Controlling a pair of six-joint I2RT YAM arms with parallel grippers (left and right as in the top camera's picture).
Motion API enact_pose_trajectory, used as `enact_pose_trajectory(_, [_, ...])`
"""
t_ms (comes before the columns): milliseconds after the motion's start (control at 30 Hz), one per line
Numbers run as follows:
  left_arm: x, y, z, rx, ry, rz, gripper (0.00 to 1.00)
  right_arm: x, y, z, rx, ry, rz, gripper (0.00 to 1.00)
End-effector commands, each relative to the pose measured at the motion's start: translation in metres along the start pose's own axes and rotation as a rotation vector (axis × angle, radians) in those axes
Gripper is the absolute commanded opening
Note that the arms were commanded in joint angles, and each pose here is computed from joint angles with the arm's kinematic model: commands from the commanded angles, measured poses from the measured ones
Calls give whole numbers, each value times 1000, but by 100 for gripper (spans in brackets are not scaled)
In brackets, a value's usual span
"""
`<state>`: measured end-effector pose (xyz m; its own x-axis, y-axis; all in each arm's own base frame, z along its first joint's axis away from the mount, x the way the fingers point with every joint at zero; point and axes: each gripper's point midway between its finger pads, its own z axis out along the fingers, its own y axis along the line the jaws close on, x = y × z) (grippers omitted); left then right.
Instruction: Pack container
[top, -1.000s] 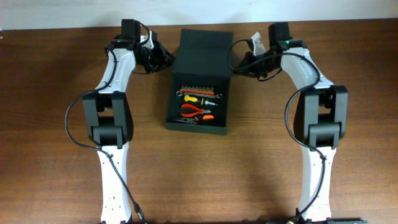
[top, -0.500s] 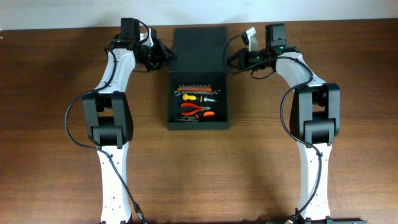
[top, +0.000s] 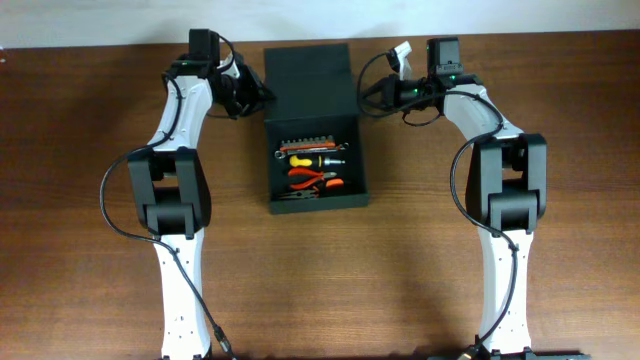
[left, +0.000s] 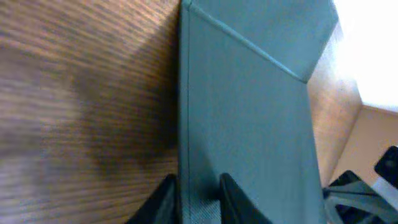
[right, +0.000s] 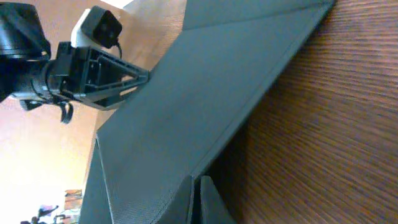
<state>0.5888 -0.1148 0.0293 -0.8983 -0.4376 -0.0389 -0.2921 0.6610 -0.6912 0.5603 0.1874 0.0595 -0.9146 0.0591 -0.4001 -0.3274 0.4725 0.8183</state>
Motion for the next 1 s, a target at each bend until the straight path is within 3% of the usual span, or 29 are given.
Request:
enact_pose_trajectory(0, [-8,24,13,8,-7,-6,31,3,22,4,-79,23,-18,4])
enact_pose_trajectory(67, [-16,12,8,86,-15,16,48,3,20,4,-71,24,-13,4])
enact_pose_trajectory(100, [-18,12,6,98,-18,-3,61,3,19,4,-67,24,-11,4])
enact_pose_trajectory(133, [-19,13,4,101,-19,-23,80,4,17,5,-57,24,-6,4])
enact_pose_trajectory(167, [-20,14,2,106,-17,-30,87,4,17,5,-52,25,-2,4])
enact_pose_trajectory(200, [-21,16,1,108,-15,-35,92,5,16,5,-52,27,1,4])
enact_pose_trajectory(300, [-21,22,-3,103,-9,-55,92,6,13,5,-33,30,14,4])
enact_pose_trajectory(367, [-21,26,-5,95,-5,-70,89,7,12,5,-27,30,17,4])
enact_pose_trajectory(400, [-21,30,-6,87,-2,-81,79,7,12,5,-27,31,17,4])
enact_pose_trajectory(467, [-18,40,-9,53,8,-115,72,7,12,5,-27,30,17,4])
enact_pose_trajectory(500, [-15,47,-10,29,16,-137,63,7,12,5,-27,31,18,4])
enact_pose_trajectory(600, [-8,57,-11,-19,36,-171,19,7,11,5,-21,32,22,4])
enact_pose_trajectory(633, [-7,58,-11,-21,39,-172,9,8,8,5,-3,33,30,4])
enact_pose_trajectory(733, [-5,56,-9,-21,44,-166,1,11,1,5,34,39,53,4])
enact_pose_trajectory(967, [-5,44,3,-31,19,-112,2,16,-1,7,55,51,67,4])
